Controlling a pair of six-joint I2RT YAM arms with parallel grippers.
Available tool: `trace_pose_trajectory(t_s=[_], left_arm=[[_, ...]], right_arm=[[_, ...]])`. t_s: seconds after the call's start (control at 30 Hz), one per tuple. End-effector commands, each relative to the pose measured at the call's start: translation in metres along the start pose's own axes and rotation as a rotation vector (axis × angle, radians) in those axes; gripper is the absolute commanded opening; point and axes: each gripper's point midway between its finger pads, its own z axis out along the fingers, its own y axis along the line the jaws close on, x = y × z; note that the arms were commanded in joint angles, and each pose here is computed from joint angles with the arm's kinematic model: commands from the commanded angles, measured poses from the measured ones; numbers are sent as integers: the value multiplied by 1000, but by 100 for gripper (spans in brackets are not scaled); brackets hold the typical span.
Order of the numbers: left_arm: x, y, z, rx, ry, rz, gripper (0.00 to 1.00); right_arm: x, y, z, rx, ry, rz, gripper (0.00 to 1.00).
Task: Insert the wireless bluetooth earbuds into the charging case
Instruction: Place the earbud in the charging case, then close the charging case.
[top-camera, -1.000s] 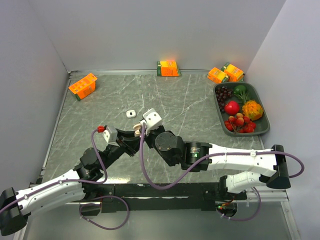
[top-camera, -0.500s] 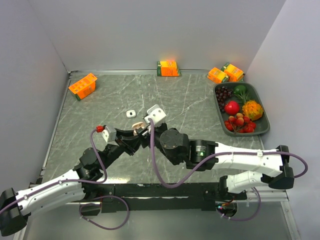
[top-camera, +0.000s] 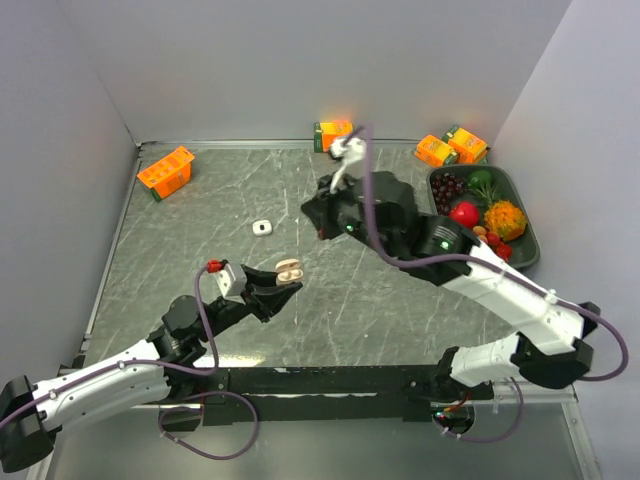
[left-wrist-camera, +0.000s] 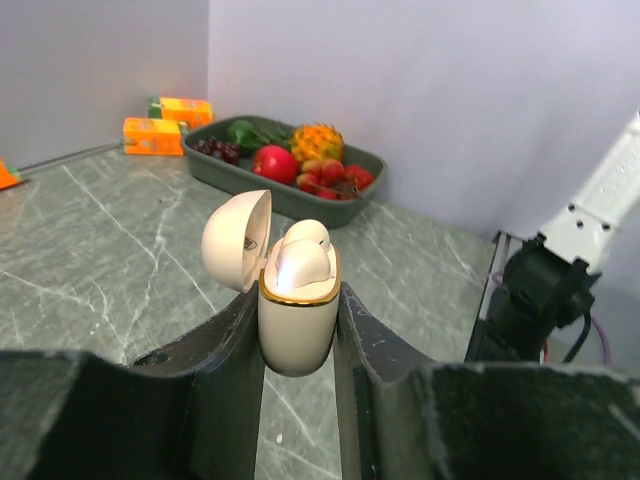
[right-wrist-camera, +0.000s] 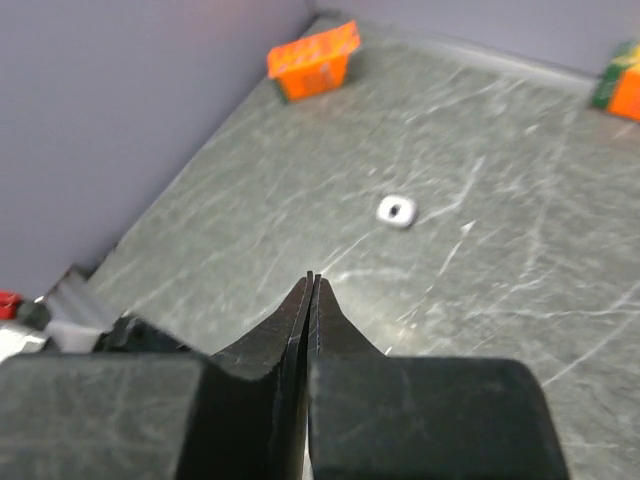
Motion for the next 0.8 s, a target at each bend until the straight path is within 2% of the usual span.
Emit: trace_pose_trajectory(t_s=[0.0, 0.1, 0.37, 0.77], left_arm=[[-3, -14, 3, 88, 14, 57, 1], [-2, -12, 5, 84, 28, 76, 1], [-8, -7, 7, 52, 14, 90, 1], [-18, 7, 7, -39, -23, 80, 1]], right_arm=[[71, 28, 17, -138, 322, -44, 0], [93, 33, 25, -151, 404, -38, 0], [119, 34, 30, -149, 480, -30, 0], [128, 44, 15, -168, 493, -49, 0]])
